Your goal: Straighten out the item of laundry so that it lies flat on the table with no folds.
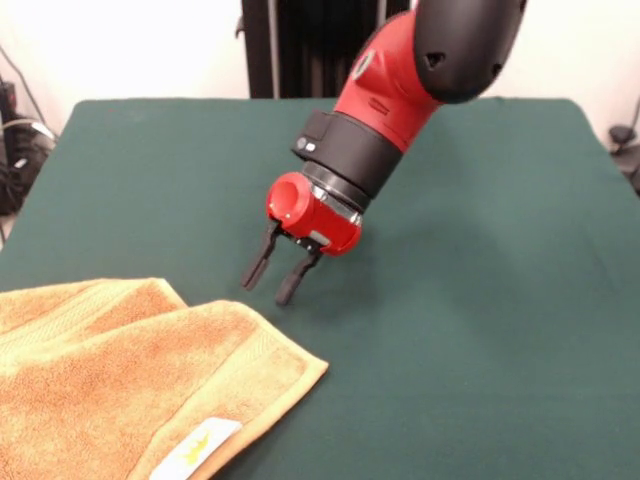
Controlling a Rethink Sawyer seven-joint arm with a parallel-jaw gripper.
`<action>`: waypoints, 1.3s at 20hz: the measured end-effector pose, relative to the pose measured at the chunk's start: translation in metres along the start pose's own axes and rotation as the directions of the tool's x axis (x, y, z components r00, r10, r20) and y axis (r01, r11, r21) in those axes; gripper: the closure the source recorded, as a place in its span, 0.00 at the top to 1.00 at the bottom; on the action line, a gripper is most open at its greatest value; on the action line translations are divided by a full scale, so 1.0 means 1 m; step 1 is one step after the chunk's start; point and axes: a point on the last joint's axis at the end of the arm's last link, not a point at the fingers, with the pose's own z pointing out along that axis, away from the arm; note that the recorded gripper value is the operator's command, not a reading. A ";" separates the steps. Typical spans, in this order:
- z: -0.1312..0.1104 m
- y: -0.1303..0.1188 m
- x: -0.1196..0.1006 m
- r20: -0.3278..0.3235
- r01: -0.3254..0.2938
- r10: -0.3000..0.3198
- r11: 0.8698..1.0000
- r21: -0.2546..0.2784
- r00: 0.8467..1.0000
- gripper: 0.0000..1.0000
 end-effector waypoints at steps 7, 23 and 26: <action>0.013 -0.013 0.013 0.043 0.258 -0.262 0.963 0.072 0.964 1.00; 0.038 -0.080 0.006 0.176 0.366 -0.407 0.904 0.223 0.897 1.00; 0.038 -0.099 -0.001 0.218 0.279 -0.335 0.927 0.251 0.917 0.00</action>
